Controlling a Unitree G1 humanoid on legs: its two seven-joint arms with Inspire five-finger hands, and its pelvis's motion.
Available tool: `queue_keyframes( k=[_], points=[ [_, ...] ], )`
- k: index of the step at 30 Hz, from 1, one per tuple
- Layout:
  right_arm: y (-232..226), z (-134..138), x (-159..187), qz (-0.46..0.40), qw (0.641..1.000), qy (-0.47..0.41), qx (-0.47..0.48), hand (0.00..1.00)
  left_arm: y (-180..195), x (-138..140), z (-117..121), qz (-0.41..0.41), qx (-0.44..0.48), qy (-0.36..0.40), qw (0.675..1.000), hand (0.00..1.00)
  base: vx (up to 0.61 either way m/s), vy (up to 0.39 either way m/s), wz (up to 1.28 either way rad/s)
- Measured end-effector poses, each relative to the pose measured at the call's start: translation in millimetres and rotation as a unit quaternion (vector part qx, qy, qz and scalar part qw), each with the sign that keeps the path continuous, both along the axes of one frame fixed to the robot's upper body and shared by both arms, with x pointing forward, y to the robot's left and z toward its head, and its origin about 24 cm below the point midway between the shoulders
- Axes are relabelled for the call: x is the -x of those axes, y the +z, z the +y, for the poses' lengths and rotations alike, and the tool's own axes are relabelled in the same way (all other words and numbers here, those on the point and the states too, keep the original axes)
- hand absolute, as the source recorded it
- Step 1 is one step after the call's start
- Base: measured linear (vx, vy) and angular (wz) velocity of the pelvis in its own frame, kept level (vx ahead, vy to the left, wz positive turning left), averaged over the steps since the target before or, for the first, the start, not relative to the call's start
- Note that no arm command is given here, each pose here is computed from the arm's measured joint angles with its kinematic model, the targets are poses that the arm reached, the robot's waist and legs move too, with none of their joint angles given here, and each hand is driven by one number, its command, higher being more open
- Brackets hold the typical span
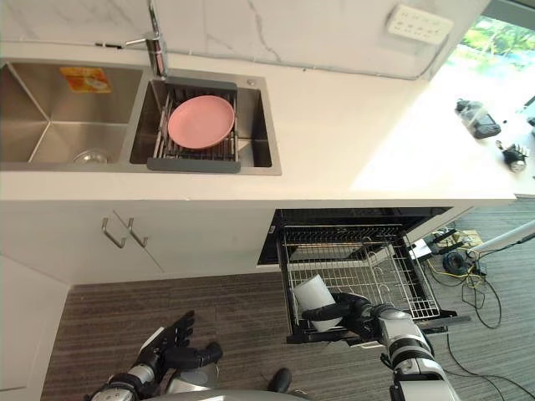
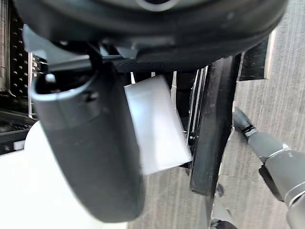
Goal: Walk over to the sink, pick up the cup, carry it to the dishwasher, place the cup inside the dishwasher, then close the dishwasher door
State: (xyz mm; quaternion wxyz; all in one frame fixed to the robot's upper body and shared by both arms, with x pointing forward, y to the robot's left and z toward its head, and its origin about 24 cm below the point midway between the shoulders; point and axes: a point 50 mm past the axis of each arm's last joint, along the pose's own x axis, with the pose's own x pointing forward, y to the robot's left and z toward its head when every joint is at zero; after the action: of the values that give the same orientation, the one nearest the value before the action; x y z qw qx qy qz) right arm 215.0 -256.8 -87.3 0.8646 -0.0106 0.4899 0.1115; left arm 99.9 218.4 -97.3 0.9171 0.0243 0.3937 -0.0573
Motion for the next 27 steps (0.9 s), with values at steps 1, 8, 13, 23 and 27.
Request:
queue_keyframes(
  k=[1,8,13,23,27],
  points=[
    [-2.1,-0.1,2.1,0.002,1.000,-0.015,0.005,0.00,-1.1,1.1,0.0,0.003,0.000,0.000,1.000,1.00,-0.04,0.003,0.00],
    [-3.7,-4.1,1.1,-0.029,0.995,-0.076,0.063,0.00,-6.2,7.1,3.0,0.009,-0.018,0.010,1.000,1.00,-0.04,-0.026,0.04],
    [13.1,-7.2,-27.5,-0.063,0.988,-0.112,0.080,0.00,-5.4,3.3,6.0,-0.002,-0.025,0.027,0.999,1.00,-0.08,-0.058,0.09],
    [69.5,-8.9,-91.1,-0.166,0.972,-0.157,0.064,0.00,5.9,-22.5,17.2,-0.057,-0.035,0.074,0.995,1.00,0.02,-0.016,0.15],
    [85.3,-6.2,-103.7,-0.197,0.967,-0.148,0.058,0.00,10.0,-32.2,18.3,-0.075,-0.032,0.086,0.993,1.00,0.01,0.002,-0.01]
  ],
)
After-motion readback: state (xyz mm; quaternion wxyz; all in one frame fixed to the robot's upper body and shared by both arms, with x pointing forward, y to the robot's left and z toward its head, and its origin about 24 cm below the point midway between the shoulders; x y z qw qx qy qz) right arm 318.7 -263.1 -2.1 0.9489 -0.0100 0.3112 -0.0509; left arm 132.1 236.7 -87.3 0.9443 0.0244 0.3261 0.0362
